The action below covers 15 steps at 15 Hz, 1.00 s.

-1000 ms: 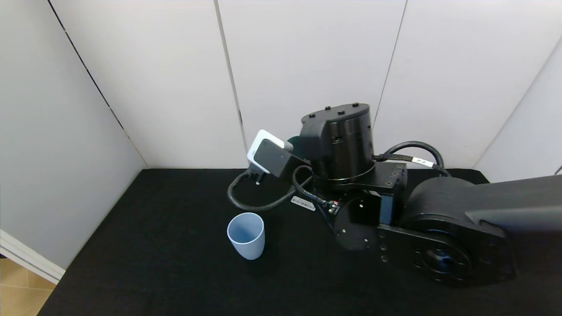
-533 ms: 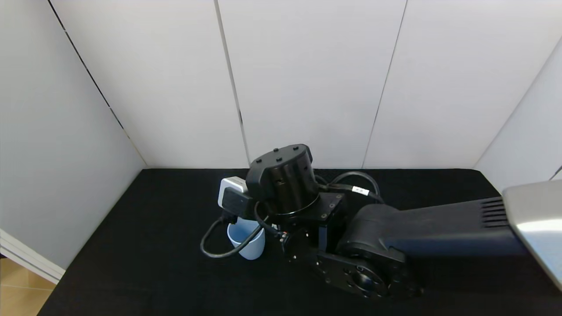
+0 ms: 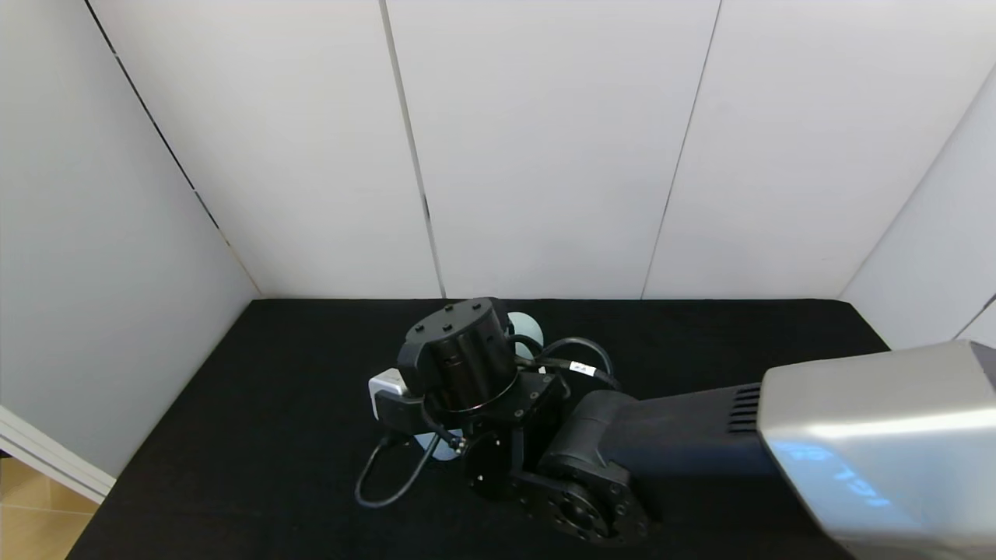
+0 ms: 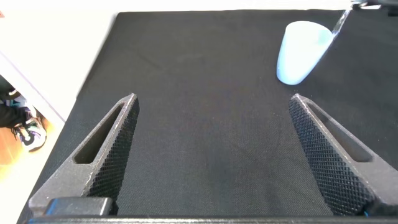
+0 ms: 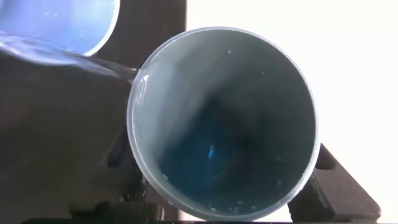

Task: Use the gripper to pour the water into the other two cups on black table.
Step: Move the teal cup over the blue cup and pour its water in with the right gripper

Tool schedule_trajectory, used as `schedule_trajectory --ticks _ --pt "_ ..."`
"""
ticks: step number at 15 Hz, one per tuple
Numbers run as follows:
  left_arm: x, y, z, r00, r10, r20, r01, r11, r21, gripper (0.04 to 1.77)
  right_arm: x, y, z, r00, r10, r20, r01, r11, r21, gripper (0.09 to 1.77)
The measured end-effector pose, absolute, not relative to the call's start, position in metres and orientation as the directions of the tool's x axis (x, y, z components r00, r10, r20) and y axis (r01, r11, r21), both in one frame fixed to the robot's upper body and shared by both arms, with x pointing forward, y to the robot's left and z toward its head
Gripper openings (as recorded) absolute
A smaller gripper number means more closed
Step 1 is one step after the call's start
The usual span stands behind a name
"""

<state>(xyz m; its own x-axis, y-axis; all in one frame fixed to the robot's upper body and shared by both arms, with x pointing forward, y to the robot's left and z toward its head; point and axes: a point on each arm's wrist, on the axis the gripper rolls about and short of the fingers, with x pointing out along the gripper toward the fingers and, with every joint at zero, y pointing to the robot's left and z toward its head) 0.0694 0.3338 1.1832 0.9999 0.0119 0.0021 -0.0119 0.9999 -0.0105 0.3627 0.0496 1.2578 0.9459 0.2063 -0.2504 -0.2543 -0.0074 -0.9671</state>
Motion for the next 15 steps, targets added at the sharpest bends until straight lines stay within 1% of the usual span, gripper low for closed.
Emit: schedule_trajectory --ticks 5,10,15 --pt "0.069 0.334 1.183 1.0 0.011 0.002 -0.011 1.0 -0.01 1.72 0.376 0.069 1.261 0.959 0.205 -0.196 -0.172 -0.129 -0.977 1.21" --pt "0.069 0.334 1.183 1.0 0.011 0.003 -0.011 1.0 -0.01 1.72 0.378 0.078 1.252 0.96 0.204 -0.193 -0.152 -0.2 -0.968 1.2" --pt "0.069 0.334 1.183 1.0 0.012 0.002 -0.012 1.0 -0.01 1.72 0.381 0.077 1.25 0.96 0.2 -0.195 -0.137 -0.272 -0.953 1.2"
